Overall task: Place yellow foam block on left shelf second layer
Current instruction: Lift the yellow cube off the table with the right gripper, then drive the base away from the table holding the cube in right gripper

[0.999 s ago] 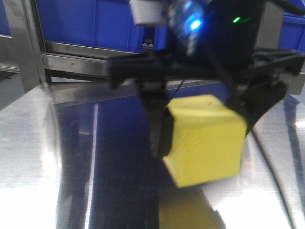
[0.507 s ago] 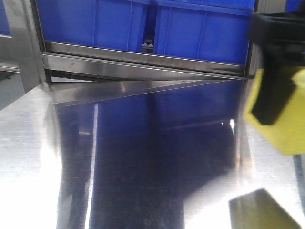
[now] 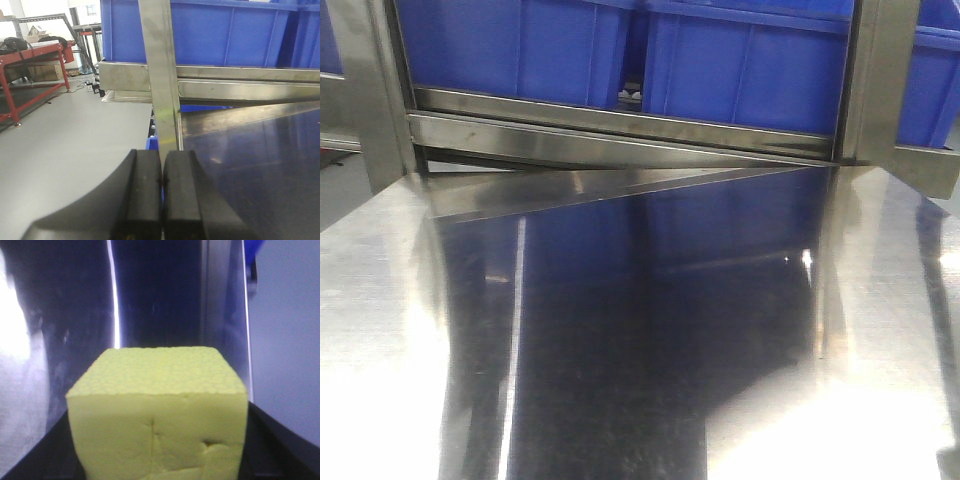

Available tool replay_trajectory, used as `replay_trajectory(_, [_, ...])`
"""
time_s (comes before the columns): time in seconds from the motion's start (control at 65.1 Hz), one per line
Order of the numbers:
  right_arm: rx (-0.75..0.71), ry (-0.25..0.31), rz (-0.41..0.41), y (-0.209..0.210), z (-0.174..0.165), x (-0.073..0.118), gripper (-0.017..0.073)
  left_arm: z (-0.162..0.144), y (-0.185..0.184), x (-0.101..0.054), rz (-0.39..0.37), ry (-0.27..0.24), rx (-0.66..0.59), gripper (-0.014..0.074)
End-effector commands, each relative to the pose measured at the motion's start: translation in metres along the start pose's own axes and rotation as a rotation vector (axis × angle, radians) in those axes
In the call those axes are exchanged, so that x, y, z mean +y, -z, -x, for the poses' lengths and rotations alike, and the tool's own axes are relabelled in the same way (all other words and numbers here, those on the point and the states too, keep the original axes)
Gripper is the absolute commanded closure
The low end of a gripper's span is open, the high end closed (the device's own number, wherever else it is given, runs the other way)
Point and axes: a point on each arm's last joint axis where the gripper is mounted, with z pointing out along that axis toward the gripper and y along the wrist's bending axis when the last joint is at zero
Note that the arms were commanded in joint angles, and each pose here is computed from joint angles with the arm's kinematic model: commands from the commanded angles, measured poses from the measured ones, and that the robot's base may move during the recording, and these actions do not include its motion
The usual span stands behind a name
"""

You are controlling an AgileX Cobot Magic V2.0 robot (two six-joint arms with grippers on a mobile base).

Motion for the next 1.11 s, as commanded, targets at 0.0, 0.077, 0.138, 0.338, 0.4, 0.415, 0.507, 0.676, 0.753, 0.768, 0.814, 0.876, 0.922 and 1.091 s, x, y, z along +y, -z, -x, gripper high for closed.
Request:
replay_trajectory(0.0, [-0.234, 0.102, 0.02, 0.013, 0.009, 0.0, 0.0084, 0.0, 0.001, -0.001, -0.011, 0.011, -0.077, 0.0457])
replay_trajectory(0.077, [-0.33, 0.178, 0.019, 0.019, 0.007, 0.0, 0.0084, 0.0, 0.001, -0.001, -0.011, 0.011, -0.077, 0.0457])
replay_trajectory(0.138, [-0.409, 0.225, 0.016, 0.025, 0.005, -0.001, 0.0084, 0.0, 0.001, -0.001, -0.011, 0.011, -0.077, 0.0457])
replay_trajectory(0.338, [-0.605, 0.233, 0.026, 0.044, 0.005, 0.0, 0.0084, 0.0, 0.001, -0.001, -0.011, 0.011, -0.077, 0.0457])
replay_trajectory(0.4, [-0.648, 0.248, 0.02, 0.049, 0.005, -0.001, 0.0084, 0.0, 0.001, -0.001, -0.011, 0.011, -0.077, 0.0457])
replay_trajectory(0.415, [-0.658, 0.252, 0.019, 0.051, 0.005, -0.001, 0.0084, 0.0, 0.001, -0.001, -0.011, 0.011, -0.077, 0.0457])
replay_trajectory(0.507, [-0.714, 0.287, 0.002, 0.058, 0.005, -0.001, 0.0084, 0.0, 0.001, -0.001, -0.011, 0.011, -0.077, 0.0457])
replay_trajectory(0.676, [-0.786, 0.291, 0.003, 0.069, 0.001, -0.001, 0.0084, 0.0, 0.001, -0.001, -0.011, 0.011, -0.077, 0.0457])
replay_trajectory(0.753, [-0.787, 0.276, 0.004, 0.069, -0.003, -0.003, 0.0084, 0.0, 0.001, -0.001, -0.011, 0.011, -0.077, 0.0457])
replay_trajectory(0.768, [-0.788, 0.272, 0.002, 0.069, -0.004, -0.003, 0.0084, 0.0, 0.001, -0.001, -0.011, 0.011, -0.077, 0.0457])
replay_trajectory(0.814, [-0.788, 0.263, -0.01, 0.068, -0.007, -0.005, 0.0084, 0.0, 0.001, -0.001, -0.011, 0.011, -0.077, 0.0457])
replay_trajectory(0.876, [-0.786, 0.25, -0.042, 0.066, -0.012, -0.008, 0.0084, 0.0, 0.001, -0.001, -0.011, 0.011, -0.077, 0.0457])
replay_trajectory(0.922, [-0.789, 0.24, -0.064, 0.065, -0.014, -0.01, 0.0084, 0.0, 0.001, -0.001, -0.011, 0.011, -0.077, 0.0457])
replay_trajectory(1.091, [-0.817, 0.209, -0.13, 0.069, -0.015, -0.015, 0.0084, 0.0, 0.001, -0.001, -0.011, 0.011, -0.077, 0.0457])
